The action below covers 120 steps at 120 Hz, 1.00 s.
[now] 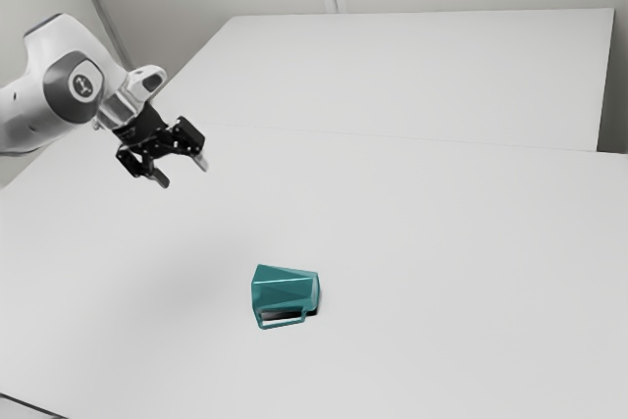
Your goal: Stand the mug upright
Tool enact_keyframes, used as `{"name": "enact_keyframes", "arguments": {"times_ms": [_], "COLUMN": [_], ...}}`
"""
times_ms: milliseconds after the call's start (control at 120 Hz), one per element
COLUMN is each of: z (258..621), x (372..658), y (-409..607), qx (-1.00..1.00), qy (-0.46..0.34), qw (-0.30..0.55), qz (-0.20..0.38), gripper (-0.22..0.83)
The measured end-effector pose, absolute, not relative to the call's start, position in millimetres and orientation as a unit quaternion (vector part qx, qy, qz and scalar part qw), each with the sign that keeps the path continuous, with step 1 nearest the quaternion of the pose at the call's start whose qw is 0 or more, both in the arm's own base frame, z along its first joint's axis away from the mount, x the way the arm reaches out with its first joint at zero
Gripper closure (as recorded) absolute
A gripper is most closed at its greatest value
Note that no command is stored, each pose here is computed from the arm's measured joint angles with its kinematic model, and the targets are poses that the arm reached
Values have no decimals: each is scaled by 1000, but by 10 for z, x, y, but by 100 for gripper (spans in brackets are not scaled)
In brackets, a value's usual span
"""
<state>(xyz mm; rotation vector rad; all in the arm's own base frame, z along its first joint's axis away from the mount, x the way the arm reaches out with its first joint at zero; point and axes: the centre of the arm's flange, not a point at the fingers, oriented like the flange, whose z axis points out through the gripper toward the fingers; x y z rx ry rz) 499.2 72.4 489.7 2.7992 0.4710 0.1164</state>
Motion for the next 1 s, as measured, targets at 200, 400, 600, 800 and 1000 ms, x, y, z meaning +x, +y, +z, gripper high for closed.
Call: {"name": "enact_keyframes", "arguments": {"times_ms": [200, 400, 600, 800, 1000], "z": [4455, 4087, 3686, 3342, 3125], "x": [4743, 4497, 4297, 4264, 4219], "y": [713, 710, 688, 661, 576], "qx": [945, 924, 906, 902, 901], "qy": [213, 236, 247, 232, 205], "qw": [241, 297, 340, 361, 378], "qz": [51, 54, 54, 53, 59], "gripper": [3, 3, 4, 4, 4]}}
